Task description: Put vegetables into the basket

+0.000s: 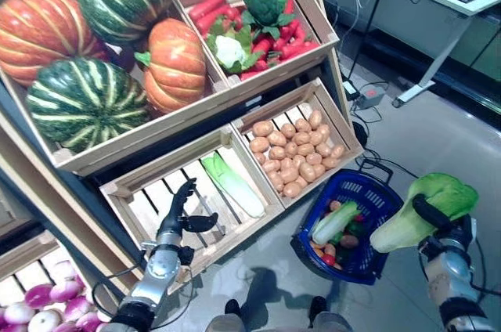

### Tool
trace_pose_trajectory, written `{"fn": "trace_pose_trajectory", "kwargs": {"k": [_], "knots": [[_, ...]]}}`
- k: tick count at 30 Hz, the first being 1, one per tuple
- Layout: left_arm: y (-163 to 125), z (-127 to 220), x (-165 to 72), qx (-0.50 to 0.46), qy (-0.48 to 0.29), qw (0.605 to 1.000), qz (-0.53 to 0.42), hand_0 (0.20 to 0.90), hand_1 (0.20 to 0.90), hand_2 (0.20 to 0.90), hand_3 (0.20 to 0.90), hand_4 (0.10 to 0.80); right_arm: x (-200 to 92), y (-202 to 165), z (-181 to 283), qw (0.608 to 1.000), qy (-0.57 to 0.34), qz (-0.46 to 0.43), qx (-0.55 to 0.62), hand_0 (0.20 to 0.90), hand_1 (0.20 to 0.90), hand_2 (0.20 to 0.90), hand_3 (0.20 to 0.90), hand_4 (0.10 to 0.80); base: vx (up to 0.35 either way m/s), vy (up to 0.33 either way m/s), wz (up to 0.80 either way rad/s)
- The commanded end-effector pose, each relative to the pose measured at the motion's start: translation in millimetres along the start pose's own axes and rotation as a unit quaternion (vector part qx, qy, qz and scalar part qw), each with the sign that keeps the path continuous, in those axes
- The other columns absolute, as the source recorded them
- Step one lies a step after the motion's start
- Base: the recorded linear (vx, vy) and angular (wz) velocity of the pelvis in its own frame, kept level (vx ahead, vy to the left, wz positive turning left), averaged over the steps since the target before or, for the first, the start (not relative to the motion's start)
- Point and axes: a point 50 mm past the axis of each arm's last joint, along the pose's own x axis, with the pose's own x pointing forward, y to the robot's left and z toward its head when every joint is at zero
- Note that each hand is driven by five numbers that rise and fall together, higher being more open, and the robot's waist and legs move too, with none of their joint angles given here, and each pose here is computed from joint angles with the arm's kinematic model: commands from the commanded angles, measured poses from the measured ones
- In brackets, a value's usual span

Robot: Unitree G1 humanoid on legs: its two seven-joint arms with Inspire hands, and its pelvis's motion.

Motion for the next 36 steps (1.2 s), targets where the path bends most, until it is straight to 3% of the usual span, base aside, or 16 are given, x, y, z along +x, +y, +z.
{"fn": "trace_pose_trajectory", "kwargs": {"k": [1, 12, 18, 20, 36], "knots": [[16.1, 72.0, 31.1, -0.051, -0.139, 0.988, 0.035, 0.900, 0.900, 0.900, 0.900, 0.800, 20.7, 35.2, 91.6, 0.989, -0.151, -0.001, 0.000, 0.300, 0.300, 0.300, 0.300, 0.400, -0.153, -0.084, 0.13], [16.2, 142.6, 39.4, -0.105, -0.276, 0.955, 0.041, 0.900, 0.900, 0.900, 0.900, 0.800, 35.5, 59.3, 174.0, 0.979, -0.204, 0.021, -0.006, 0.300, 0.300, 0.300, 0.300, 0.400, -0.222, -0.019, 0.11], [17.8, 159.0, 38.5, -0.120, -0.309, 0.943, 0.040, 0.900, 0.900, 0.900, 0.900, 0.800, 37.5, 61.3, 197.0, 0.977, -0.210, 0.017, -0.008, 0.300, 0.300, 0.300, 0.300, 0.400, -0.050, 0.004, 0.14], [19.6, 162.1, 38.7, -0.124, -0.314, 0.940, 0.038, 0.900, 0.900, 0.900, 0.900, 0.800, 38.7, 60.5, 201.3, 0.980, -0.200, 0.007, -0.009, 0.900, 0.900, 0.900, 0.900, 0.800, -0.048, -0.003, 0.03], [25.3, 165.8, 40.0, -0.121, -0.322, 0.938, 0.035, 0.900, 0.900, 0.900, 0.900, 0.800, 40.0, 58.2, 212.6, 0.980, -0.196, -0.004, -0.018, 0.900, 0.900, 0.900, 0.900, 0.800, 0.000, 0.002, 0.01]]}}
